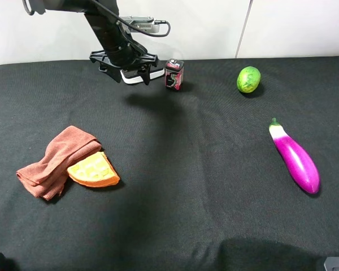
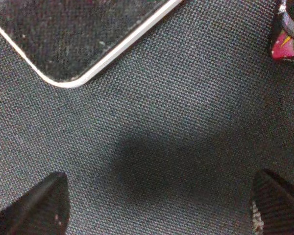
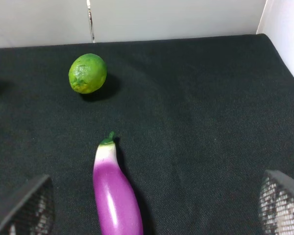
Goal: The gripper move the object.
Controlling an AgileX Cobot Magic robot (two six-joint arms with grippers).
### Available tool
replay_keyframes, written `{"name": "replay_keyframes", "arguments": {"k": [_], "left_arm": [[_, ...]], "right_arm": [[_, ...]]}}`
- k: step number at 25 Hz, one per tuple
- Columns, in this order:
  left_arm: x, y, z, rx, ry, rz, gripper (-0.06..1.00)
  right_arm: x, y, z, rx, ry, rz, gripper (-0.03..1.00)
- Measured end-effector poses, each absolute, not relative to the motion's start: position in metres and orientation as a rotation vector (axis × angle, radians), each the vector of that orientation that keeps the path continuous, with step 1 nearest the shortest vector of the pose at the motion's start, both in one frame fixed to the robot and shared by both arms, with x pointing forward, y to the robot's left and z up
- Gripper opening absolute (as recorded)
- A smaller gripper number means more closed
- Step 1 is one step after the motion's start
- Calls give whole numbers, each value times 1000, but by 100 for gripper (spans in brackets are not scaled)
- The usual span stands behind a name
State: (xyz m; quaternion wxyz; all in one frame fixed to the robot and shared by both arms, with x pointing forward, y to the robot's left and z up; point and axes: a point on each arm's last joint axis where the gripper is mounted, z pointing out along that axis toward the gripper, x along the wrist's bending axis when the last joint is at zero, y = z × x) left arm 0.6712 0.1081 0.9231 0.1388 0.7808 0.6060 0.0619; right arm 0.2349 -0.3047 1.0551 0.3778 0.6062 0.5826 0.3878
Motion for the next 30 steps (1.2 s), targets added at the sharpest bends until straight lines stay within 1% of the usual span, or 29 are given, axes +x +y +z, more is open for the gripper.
{"name": "replay_keyframes", "arguments": {"k": [19,22,30], "left_arm": [[667,110,925,2288,1774,151,78],[666,110,940,2270,1759,168,78],[654,118,997,2235,1705,250,78]], "right_arm": [[235,-305,1055,1550,1489,991,63],[235,-305,1055,1550,1489,991,63],[235,-305,1055,1550,1489,991,63]]}}
